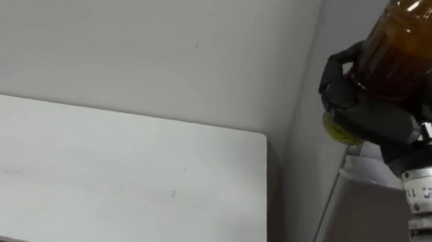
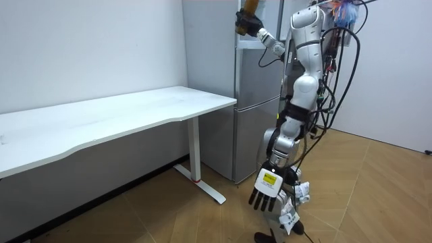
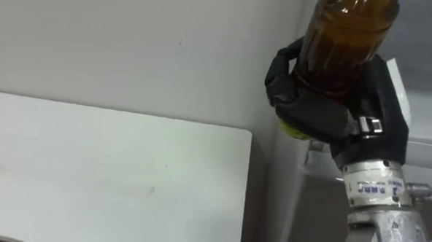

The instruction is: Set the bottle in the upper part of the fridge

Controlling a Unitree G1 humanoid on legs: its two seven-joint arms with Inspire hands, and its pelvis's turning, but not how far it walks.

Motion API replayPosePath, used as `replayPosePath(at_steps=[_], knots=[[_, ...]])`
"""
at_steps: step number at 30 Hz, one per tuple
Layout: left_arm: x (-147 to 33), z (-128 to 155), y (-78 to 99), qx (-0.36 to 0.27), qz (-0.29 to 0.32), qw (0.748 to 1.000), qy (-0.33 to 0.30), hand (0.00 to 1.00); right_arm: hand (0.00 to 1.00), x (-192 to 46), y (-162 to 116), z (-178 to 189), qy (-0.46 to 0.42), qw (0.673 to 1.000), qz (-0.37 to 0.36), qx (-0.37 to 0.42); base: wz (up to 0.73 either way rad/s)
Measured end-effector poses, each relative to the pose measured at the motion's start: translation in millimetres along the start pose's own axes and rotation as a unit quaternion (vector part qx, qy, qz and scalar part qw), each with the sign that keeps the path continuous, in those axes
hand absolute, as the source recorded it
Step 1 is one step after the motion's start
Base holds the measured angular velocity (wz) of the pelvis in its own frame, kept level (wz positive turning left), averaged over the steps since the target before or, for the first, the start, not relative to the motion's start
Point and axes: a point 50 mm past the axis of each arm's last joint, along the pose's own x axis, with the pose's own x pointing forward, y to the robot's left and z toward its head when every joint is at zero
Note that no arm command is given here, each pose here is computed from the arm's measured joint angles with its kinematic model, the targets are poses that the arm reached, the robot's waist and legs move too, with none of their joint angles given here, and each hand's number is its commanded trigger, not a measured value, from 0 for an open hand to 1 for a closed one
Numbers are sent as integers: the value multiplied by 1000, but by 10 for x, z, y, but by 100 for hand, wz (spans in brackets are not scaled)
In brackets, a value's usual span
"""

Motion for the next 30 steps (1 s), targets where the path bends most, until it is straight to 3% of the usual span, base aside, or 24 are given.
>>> replayPosePath(at_steps=[9, 22, 30], knots=[[13, 40, -17, 0, -2, 1000, -4, 0, 100, -32, -46, 161, -32, 999, 2, -8, -13], [4, -46, 2, 5, 1, 1000, 11, 0, 100, -206, -469, 253, -35, 993, -101, -60, -14], [0, -57, 18, 5, 14, 1000, 12, 0, 100, -222, -605, 222, -24, 989, -140, -35, -2]])
